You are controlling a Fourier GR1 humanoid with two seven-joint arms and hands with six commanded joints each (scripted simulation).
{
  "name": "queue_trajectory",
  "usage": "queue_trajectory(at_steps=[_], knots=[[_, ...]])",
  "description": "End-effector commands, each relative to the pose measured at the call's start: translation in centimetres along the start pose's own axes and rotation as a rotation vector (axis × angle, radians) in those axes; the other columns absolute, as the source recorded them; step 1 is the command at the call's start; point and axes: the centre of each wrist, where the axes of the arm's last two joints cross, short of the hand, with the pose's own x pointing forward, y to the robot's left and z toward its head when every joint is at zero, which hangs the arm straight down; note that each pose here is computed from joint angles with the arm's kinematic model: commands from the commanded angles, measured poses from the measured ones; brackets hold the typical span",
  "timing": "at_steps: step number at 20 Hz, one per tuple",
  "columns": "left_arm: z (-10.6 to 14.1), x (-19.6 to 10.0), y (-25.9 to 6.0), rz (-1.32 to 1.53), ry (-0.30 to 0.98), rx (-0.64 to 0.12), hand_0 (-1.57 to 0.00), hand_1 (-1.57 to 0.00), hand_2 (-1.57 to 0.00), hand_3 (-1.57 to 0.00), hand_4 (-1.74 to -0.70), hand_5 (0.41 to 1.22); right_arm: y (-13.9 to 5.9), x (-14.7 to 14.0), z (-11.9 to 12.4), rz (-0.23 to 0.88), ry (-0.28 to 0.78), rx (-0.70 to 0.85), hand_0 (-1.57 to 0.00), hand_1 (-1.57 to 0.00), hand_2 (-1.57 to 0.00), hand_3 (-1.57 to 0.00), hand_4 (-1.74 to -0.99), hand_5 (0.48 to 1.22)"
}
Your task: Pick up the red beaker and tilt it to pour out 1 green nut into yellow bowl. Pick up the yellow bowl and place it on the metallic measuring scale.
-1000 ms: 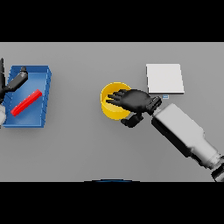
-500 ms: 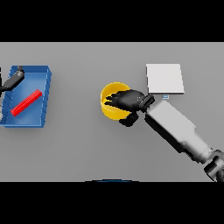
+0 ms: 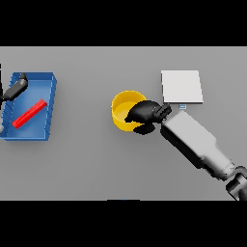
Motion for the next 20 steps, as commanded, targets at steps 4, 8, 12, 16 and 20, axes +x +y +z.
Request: queue_trajectory(at_steps=[4, 8, 12, 16, 20], knots=[[-0.2, -0.3, -0.2, -0.010, 0.005, 0.000, 0.00, 0.00, 0.00, 0.00, -0.75, 0.692, 0.1, -0.2, 0.1, -0.002, -0.001, 0.006, -1.38, -1.38, -1.23, -1.21, -1.666, 1.170], [-0.1, 0.1, 0.1, -0.014, -0.004, 0.002, 0.00, 0.00, 0.00, 0.00, -0.74, 0.688, 0.1, -0.2, 0.3, -0.006, -0.006, -0.005, -1.49, -1.49, -1.29, -1.39, -1.710, 1.200], [0.1, 0.1, -0.4, -0.015, -0.001, -0.002, 0.00, 0.00, 0.00, 0.00, -0.73, 0.687, -1.0, -0.1, 1.2, 0.010, -0.004, -0.034, -1.54, -1.54, -1.33, -1.38, -1.728, 1.212], [-0.2, 0.3, 0.1, -0.014, -0.010, 0.009, 0.00, 0.00, 0.00, 0.00, -0.74, 0.690, -2.6, -0.7, 3.0, 0.010, 0.026, -0.053, -1.56, -1.56, -1.40, -1.27, -1.736, 1.217], [-0.3, 0.6, 0.1, -0.018, -0.010, 0.006, 0.00, 0.00, 0.00, 0.00, -0.74, 0.693, -4.9, -0.7, 5.1, 0.021, 0.059, -0.119, -1.57, -1.57, -1.42, -1.27, -1.739, 1.220]])
